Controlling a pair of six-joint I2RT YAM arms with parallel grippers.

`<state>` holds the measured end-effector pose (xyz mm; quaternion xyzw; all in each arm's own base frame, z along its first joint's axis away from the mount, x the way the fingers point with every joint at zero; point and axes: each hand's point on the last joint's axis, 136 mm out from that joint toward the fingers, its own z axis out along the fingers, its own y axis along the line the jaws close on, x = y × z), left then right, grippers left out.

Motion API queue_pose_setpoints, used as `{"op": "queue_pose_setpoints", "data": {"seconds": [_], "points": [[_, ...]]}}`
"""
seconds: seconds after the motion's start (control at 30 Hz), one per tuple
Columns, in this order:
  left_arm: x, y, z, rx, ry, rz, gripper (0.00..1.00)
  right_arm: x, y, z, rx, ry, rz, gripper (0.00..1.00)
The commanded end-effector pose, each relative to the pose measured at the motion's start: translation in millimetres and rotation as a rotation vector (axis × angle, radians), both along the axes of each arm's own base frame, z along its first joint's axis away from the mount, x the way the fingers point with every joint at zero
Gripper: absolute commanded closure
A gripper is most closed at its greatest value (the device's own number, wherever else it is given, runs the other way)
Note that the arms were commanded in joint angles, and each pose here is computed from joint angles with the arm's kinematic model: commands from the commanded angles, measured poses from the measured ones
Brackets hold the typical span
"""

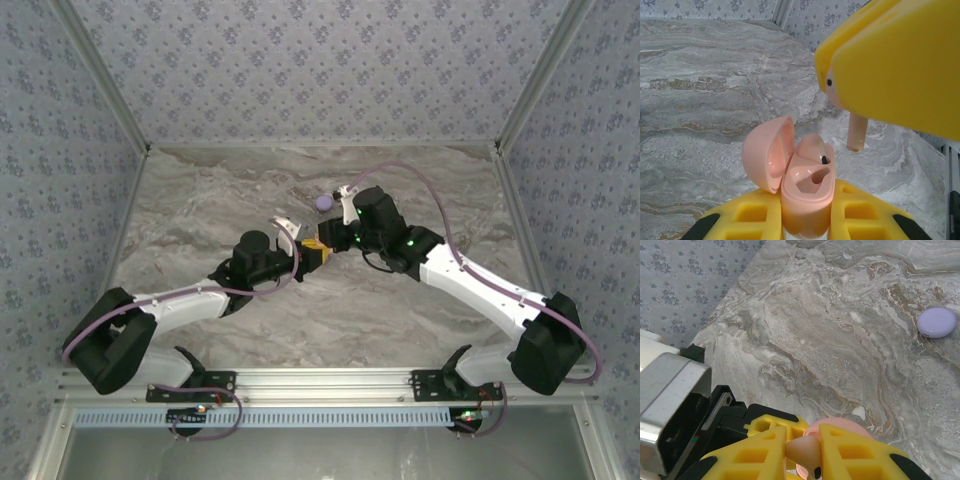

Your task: Insert the wireless bluetooth earbuds into the charging case

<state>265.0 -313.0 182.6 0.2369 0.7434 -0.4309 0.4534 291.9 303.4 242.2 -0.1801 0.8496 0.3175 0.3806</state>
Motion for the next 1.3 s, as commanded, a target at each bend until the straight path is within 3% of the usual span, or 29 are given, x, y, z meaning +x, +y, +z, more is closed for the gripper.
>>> {"op": "queue_pose_setpoints", "data": {"seconds": [0.0,1.27], "points": [[-1.4,-6.8,28.8,-0.058,-0.051,-0.027,0.92,2.1,6.3,15.8,0.018,-0.043,0.018,0.76],[-9.4,-3.8,40.0,-0.073,-0.079,-0.046,0.92,2.4,6.0,0.9,-0.032,-0.027,0.009,0.76]]}}
